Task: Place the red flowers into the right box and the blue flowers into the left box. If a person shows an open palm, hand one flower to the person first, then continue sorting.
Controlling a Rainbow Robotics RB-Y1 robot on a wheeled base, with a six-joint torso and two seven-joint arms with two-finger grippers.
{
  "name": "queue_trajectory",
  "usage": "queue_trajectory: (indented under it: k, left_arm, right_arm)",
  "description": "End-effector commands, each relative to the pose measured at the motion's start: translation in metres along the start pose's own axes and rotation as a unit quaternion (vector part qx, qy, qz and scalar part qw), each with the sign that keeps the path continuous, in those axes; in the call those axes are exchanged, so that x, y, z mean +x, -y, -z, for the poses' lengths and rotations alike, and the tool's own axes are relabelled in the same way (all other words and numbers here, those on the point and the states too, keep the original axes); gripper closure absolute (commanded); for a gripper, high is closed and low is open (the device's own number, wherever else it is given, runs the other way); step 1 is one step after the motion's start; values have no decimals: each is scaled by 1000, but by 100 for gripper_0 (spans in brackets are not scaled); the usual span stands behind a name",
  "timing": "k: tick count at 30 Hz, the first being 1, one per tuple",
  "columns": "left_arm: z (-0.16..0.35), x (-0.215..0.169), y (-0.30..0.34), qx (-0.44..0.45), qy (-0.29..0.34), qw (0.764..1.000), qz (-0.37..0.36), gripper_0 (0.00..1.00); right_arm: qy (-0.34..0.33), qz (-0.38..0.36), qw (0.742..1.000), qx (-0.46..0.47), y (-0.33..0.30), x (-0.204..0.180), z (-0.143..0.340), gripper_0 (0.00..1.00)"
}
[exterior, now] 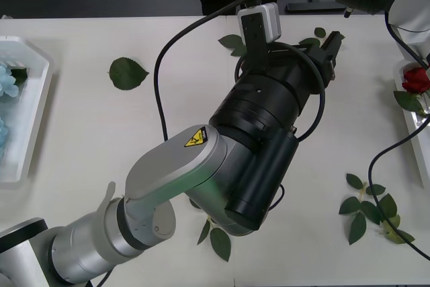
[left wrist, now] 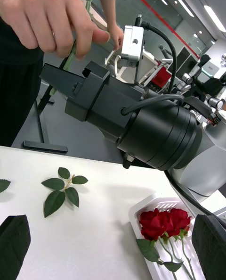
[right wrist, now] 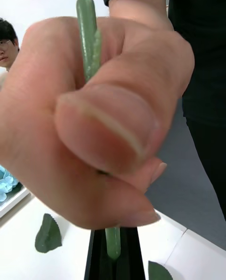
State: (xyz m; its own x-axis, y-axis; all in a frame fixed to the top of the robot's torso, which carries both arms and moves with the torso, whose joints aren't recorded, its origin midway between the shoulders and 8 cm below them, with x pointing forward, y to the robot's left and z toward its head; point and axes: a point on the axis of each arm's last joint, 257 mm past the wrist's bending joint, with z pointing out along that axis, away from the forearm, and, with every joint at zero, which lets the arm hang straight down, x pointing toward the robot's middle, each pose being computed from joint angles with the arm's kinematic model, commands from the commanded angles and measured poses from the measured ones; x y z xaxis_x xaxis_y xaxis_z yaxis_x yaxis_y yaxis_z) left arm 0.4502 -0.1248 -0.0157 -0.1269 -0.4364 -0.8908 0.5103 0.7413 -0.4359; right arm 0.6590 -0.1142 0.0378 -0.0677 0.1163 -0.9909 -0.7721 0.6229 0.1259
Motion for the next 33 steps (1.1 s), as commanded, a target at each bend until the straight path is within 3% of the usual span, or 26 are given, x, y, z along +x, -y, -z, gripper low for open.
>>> queue_trajectory:
  k: [1, 8, 9, 10, 11, 13, 15, 22, 33]
  left_arm:
    - [9, -3, 18, 22, 5, 999, 28, 0]
    - [9, -3, 18, 22, 5, 999, 28, 0]
    - [9, -3, 18, 22, 5, 999, 28, 0]
    - [9, -3, 18, 22, 5, 999, 28, 0]
    - [9, -3, 18, 22, 5, 999, 28, 0]
    - [9, -3, 18, 22, 5, 999, 28, 0]
    - [9, -3, 18, 22, 5, 999, 28, 0]
    - [9, -3, 18, 22, 5, 999, 28, 0]
    - [9, -3, 18, 22, 5, 999, 28, 0]
  right_arm:
    - [22, 15, 999, -20, -19, -31, -13, 100]
    - [21, 15, 999, -23, -20, -31, -13, 100]
    - [20, 15, 999, -24, -21, -31, -13, 90]
    - [19, 16, 999, -26, -22, -30, -13, 67]
    - [18, 16, 999, -27, -22, -30, -13, 52]
    - [17, 16, 999, -32, -25, -29, -13, 28]
    - [14, 16, 999, -40, -28, -29, -12, 18]
    - [6, 18, 998, -56, -34, -27, -6, 5]
    - [-18, 27, 997, -66, -28, -20, 13, 4]
